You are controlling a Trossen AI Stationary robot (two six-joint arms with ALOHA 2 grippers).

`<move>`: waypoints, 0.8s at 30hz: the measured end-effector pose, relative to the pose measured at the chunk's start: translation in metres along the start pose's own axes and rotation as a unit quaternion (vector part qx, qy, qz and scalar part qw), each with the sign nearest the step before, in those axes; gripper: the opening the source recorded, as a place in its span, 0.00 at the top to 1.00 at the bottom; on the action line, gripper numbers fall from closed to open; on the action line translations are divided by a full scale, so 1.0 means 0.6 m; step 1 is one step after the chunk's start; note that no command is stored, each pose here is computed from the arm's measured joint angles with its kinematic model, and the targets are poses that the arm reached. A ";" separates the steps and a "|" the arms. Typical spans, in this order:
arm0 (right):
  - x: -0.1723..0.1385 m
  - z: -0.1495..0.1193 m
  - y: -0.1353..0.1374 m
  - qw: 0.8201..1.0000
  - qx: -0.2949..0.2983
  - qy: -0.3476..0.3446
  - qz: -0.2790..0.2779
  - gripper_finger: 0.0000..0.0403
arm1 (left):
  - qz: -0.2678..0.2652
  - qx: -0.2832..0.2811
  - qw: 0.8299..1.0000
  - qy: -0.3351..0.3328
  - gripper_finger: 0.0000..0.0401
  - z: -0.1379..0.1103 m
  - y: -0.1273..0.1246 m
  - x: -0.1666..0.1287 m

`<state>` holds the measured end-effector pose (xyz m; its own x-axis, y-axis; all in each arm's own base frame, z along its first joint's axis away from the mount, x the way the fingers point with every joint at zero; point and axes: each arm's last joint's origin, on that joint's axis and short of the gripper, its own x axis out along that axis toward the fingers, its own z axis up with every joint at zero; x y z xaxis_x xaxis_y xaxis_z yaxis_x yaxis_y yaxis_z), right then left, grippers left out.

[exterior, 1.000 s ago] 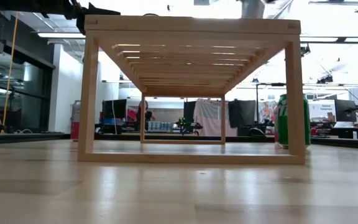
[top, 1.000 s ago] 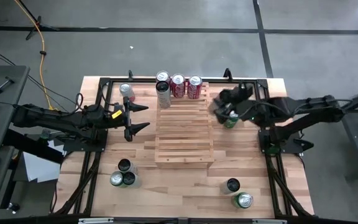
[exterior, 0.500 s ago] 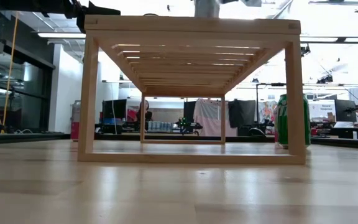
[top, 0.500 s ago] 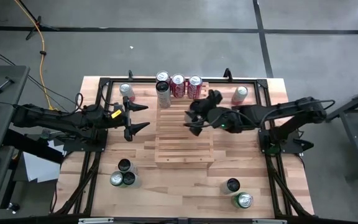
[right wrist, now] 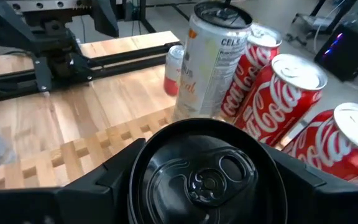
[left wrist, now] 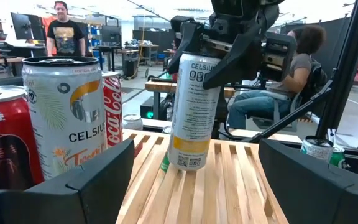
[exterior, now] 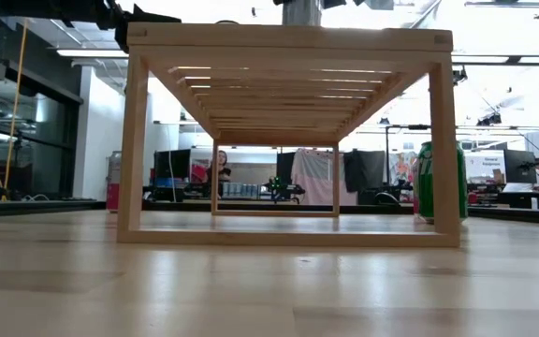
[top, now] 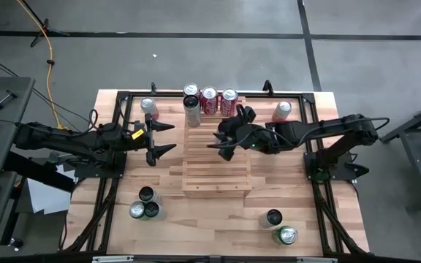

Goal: Place canned beverage on shelf
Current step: Align the top right tropical celsius soda can with the other tropical celsius soda can on the shelf

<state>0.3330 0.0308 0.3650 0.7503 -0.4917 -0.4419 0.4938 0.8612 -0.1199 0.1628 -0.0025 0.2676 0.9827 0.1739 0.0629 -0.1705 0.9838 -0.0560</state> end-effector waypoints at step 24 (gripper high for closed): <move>-0.003 0.014 -0.010 1.000 0.004 -0.007 0.030 0.23 | 0.000 0.000 1.000 -0.002 0.16 0.001 0.000 0.000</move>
<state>0.3323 0.0258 0.3738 0.7852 -0.4404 -0.4353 0.4510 0.8885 -0.0853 0.1628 -0.0025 0.2680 0.9825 0.1740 0.0661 -0.1704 0.9838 -0.0567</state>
